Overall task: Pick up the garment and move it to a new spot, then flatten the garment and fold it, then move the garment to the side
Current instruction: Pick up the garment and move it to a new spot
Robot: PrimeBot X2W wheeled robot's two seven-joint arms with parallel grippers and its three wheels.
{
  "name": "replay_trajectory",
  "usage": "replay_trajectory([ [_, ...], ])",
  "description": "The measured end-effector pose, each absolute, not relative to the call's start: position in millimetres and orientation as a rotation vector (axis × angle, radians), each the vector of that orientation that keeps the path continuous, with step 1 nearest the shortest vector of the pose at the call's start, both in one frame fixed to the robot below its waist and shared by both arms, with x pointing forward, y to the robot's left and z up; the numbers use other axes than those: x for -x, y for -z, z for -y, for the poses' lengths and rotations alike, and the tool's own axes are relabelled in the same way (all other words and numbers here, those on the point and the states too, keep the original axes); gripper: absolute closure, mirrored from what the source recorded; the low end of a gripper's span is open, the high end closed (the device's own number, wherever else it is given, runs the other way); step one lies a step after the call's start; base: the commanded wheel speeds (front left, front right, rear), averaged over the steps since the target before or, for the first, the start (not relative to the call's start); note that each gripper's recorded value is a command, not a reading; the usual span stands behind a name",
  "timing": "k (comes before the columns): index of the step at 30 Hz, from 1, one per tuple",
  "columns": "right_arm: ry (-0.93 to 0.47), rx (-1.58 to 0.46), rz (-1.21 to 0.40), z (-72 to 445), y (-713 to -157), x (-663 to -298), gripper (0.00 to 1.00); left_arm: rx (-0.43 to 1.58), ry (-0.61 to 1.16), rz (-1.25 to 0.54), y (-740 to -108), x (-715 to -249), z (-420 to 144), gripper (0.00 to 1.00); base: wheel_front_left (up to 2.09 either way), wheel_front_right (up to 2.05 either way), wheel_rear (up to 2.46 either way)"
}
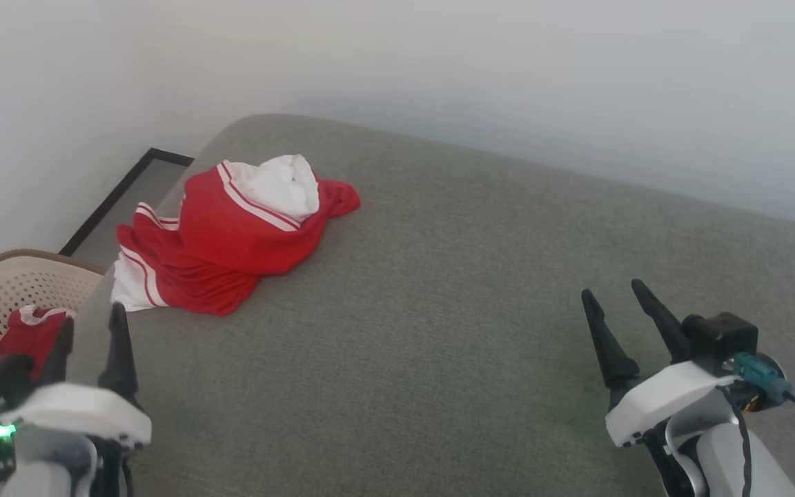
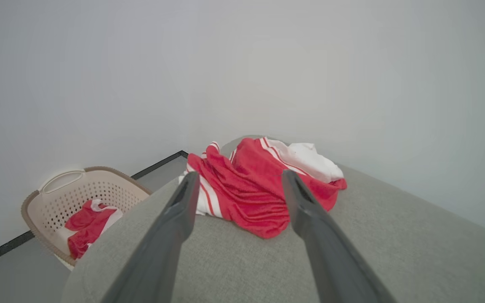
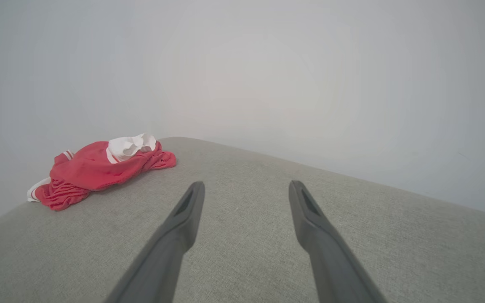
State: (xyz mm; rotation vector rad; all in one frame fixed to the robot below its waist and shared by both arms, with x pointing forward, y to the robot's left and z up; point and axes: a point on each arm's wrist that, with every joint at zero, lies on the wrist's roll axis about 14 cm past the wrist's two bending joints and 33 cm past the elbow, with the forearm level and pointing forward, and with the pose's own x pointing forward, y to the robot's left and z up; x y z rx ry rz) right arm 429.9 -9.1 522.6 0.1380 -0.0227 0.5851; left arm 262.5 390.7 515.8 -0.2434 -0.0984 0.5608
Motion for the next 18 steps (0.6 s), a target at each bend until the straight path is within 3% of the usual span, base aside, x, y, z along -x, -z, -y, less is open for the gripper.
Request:
replay_trajectory([
  [18,-0.503,-0.094,0.01,49.1,-507.6,-483.3,0.0,0.205,-0.496,-0.081,-512.4,-398.4,-424.9,0.0,0.0,0.0,0.0],
])
